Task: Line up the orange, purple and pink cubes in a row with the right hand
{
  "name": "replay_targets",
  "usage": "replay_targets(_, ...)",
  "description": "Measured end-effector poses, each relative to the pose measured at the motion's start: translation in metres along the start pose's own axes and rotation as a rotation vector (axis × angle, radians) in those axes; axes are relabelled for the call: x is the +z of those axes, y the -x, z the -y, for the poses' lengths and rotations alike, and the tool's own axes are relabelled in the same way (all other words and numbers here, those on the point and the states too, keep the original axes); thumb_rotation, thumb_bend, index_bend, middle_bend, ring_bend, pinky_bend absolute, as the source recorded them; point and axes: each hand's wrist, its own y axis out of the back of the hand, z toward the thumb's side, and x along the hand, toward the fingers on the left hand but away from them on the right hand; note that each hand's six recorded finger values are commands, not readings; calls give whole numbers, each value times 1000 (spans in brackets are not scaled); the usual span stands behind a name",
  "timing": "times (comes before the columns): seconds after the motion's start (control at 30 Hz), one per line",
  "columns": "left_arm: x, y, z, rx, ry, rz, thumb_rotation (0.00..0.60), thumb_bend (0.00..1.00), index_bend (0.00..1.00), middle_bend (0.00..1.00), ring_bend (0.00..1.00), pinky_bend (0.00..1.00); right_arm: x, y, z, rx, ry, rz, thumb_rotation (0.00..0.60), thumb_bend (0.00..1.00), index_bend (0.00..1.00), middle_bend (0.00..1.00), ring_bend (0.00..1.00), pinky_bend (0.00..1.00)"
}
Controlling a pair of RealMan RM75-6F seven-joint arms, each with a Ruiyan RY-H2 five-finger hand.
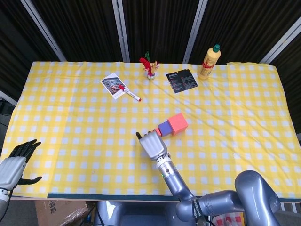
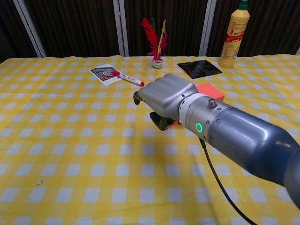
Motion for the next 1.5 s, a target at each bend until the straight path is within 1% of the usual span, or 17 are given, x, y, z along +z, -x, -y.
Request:
replay_targets(0.13,0,0,0,-2,1,0,600,21,0,0,0,33,-2,-1,7,29,-22,3,600,710,214,847,840,897)
replay_targets(0.37,0,-1,0,-3,0,0,600,21,0,0,0,33,-5,-1,24,100,-46,23,600,709,214,849,842,897)
replay_targets(0.8,0,-1,0,-4,3,-3,600,21,0,0,0,33,-16,4,43,166,-67,83,600,709,214,848,843,897)
replay_targets(1.0,-1,0,0,-5,3,-3,600,21,0,0,0,33,-23,4,49,181,-85,107,600,709,214,849,843,897)
replay_targets(1.37,-1,0,0,-5,2,-5,600,21,0,0,0,33,-33,3,51,193,-105,141,600,710,214,849,843,897)
replay_targets(1.5,0,-1,0,-7,1,-5,600,21,0,0,0,33,-31,0,52,199,-94,134,600,709,214,849,842,897)
